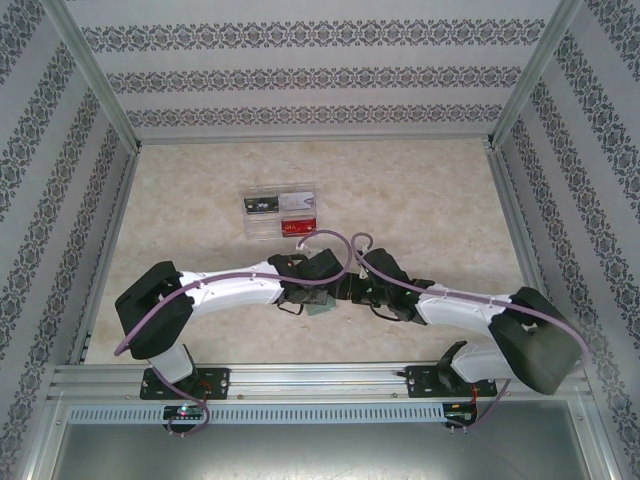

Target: Take the credit cards out of the card holder

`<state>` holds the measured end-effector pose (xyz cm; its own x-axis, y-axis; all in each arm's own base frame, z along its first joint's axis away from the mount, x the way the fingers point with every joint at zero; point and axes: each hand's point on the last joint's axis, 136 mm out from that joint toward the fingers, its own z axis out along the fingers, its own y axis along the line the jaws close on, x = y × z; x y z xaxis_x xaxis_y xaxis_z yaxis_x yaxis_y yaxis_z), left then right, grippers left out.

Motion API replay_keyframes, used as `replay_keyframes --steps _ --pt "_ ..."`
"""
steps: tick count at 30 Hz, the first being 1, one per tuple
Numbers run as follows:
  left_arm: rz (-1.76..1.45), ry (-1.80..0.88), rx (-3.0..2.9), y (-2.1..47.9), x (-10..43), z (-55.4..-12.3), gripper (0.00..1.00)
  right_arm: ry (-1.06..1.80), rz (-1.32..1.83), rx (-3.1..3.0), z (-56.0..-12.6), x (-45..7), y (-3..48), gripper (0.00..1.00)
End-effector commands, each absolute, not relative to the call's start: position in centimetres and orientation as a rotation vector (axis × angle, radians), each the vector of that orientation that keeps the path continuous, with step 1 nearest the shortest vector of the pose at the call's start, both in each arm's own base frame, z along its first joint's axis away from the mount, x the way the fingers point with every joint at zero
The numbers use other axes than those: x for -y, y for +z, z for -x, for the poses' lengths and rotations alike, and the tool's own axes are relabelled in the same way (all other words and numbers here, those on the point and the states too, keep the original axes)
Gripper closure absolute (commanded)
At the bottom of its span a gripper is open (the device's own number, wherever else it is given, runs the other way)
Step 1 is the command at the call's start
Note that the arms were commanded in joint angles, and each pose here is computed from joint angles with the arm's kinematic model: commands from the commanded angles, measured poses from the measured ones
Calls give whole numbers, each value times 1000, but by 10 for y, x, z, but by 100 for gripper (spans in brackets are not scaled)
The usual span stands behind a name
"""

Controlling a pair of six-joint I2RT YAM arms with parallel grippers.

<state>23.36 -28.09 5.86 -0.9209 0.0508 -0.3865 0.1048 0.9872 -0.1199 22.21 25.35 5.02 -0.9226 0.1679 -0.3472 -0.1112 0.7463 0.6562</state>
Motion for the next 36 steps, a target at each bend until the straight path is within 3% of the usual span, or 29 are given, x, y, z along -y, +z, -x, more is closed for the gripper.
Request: replay_keyframes --steps 1,9,19,31,36 --pt "-117 -244 -2709 65 285 -241 100 1161 -41 -2528 -222 -280 61 37" --pt "-119 -276 -2707 64 290 -241 100 1241 -64 -2575 -215 -297 43 42" --pt "-107 -257 -2679 74 277 -240 100 1189 -128 -2606 -215 -288 26 100" --pt "33 -207 -2655 81 213 -233 100 1108 -216 -2572 -220 -260 25 100" --pt "8 -275 -2642 85 218 -232 97 1123 -181 -2560 -218 -263 30 100"
